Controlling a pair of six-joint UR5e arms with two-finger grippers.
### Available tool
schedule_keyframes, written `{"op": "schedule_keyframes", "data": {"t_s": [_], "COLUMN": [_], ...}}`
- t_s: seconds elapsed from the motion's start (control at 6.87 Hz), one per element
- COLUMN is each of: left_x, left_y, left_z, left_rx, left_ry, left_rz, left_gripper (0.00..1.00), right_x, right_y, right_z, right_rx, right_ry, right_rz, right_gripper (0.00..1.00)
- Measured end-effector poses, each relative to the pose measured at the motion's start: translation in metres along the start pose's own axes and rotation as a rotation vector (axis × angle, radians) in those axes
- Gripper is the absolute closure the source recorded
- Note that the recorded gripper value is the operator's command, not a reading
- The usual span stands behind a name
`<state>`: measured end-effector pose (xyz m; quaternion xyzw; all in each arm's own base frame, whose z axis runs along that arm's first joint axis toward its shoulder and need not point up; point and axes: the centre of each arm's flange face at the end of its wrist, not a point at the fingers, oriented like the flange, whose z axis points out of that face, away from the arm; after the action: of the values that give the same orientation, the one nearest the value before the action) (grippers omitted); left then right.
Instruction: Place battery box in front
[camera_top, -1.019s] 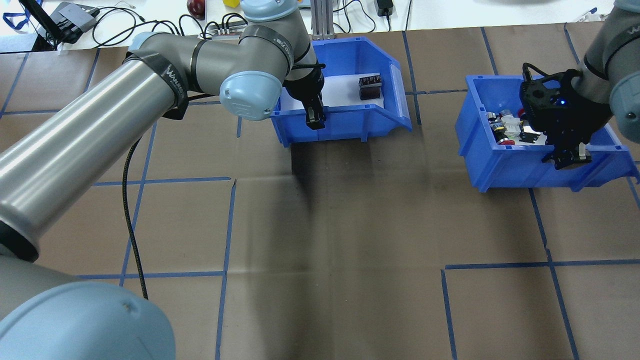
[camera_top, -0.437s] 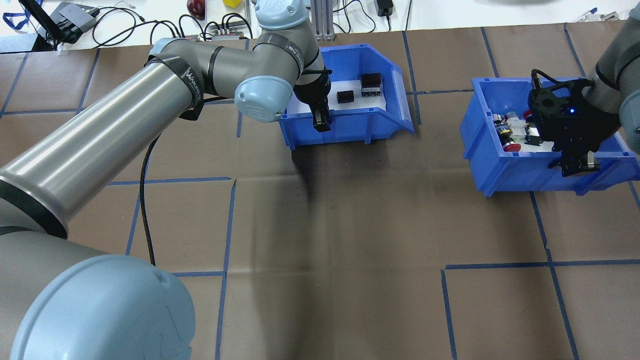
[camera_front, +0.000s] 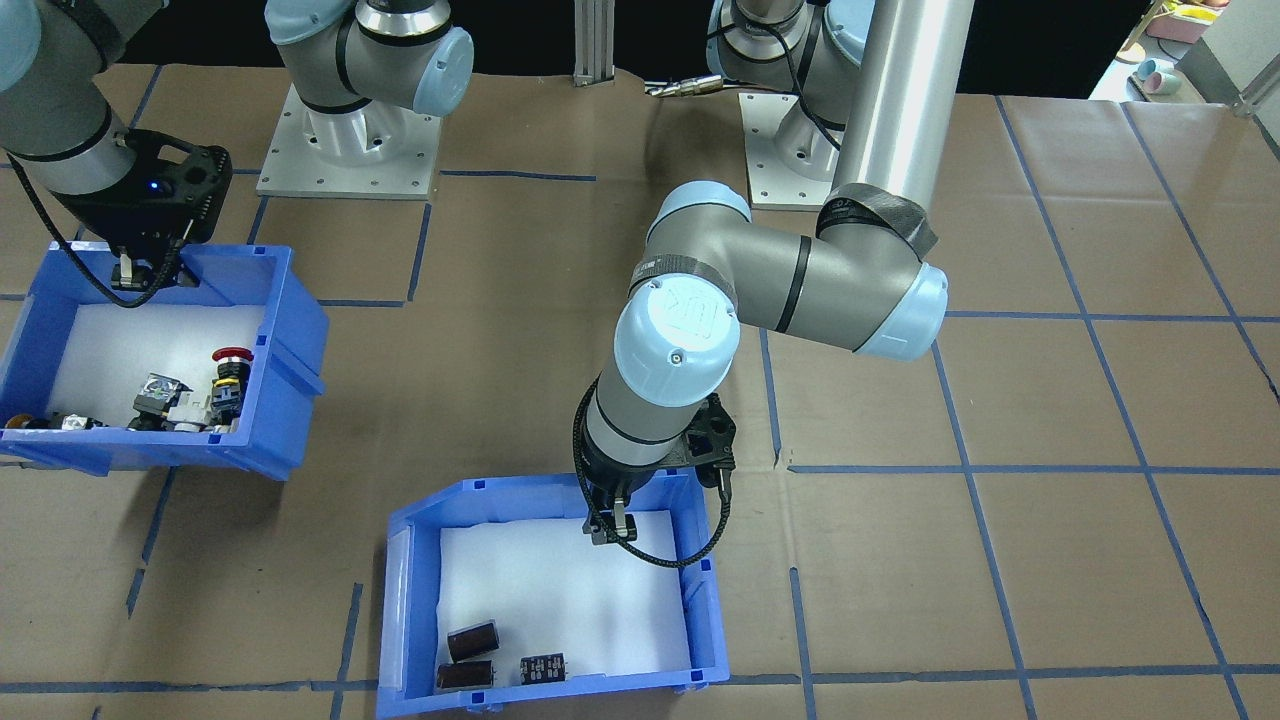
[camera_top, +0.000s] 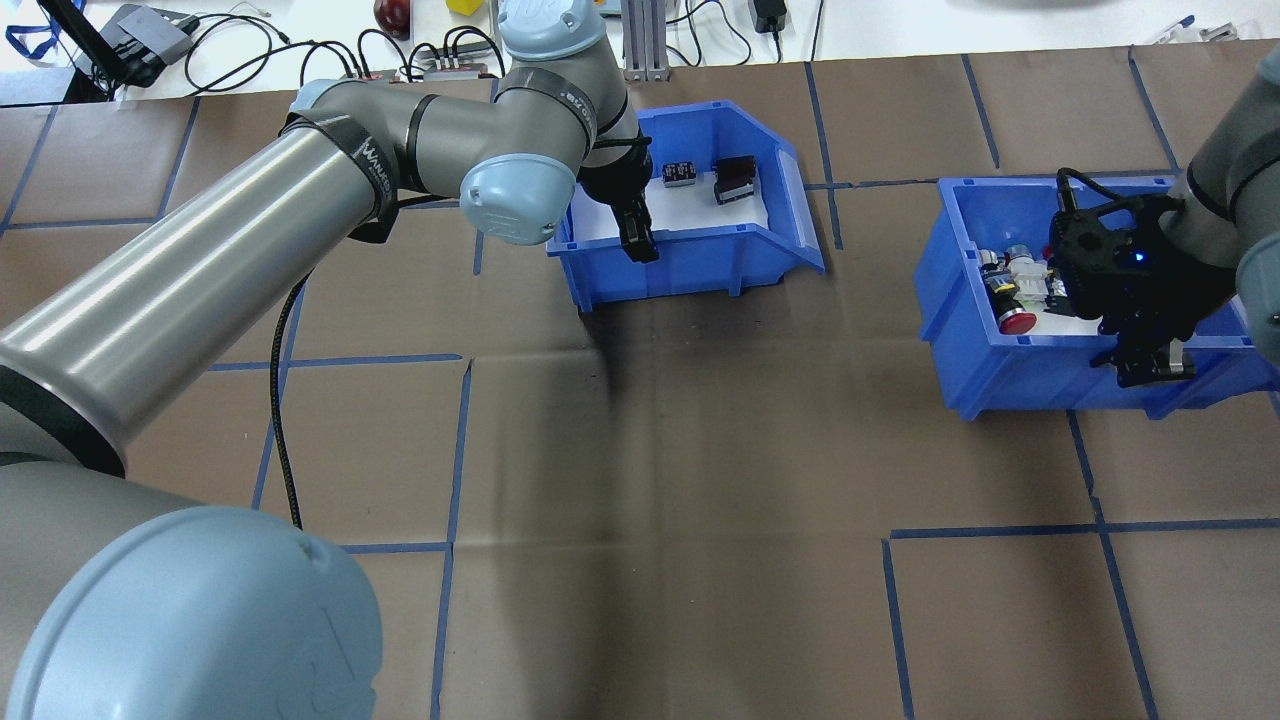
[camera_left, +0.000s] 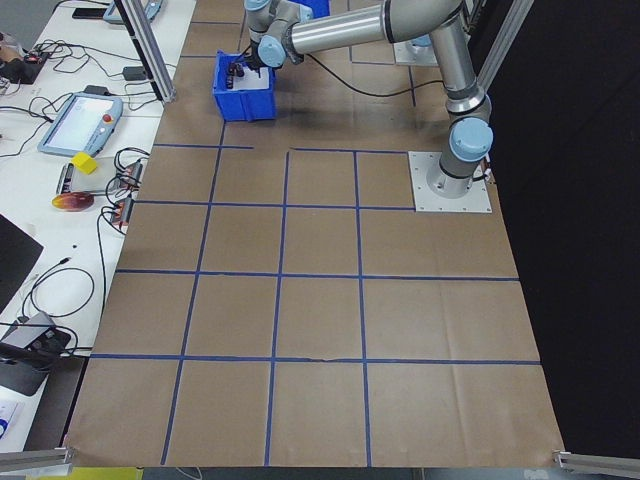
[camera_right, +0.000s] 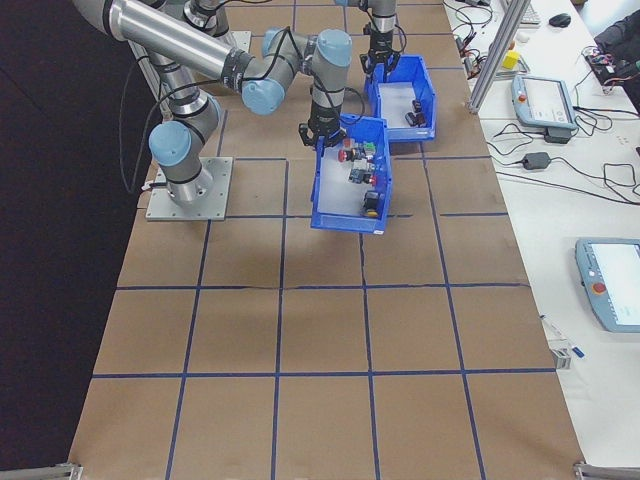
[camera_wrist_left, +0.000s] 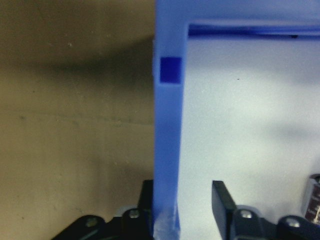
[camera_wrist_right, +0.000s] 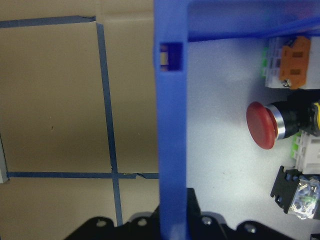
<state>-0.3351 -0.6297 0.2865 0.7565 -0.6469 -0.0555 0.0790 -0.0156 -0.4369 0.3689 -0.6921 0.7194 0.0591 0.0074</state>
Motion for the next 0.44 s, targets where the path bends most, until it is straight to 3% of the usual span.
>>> {"op": "schedule_keyframes", "data": {"t_s": [0.15,0.44], "left_x": [-0.002,-0.016], "left_y": [-0.001,-0.019], "left_z": [-0.013,-0.067], "left_rx": [0.008,0.106], "left_ry": [0.001,-0.019], "left_rz": [0.036,0.306], "left_gripper": [0.03,0.03], "right_x": [-0.012,-0.04], "right_y": [-0.012,-0.05], "right_z": [0.007,0.023], "right_rx": [0.008,0.013], "right_ry": [-0.007,-0.018], "right_rz": [0.014,0.043], "right_gripper": [0.91,0.91]}}
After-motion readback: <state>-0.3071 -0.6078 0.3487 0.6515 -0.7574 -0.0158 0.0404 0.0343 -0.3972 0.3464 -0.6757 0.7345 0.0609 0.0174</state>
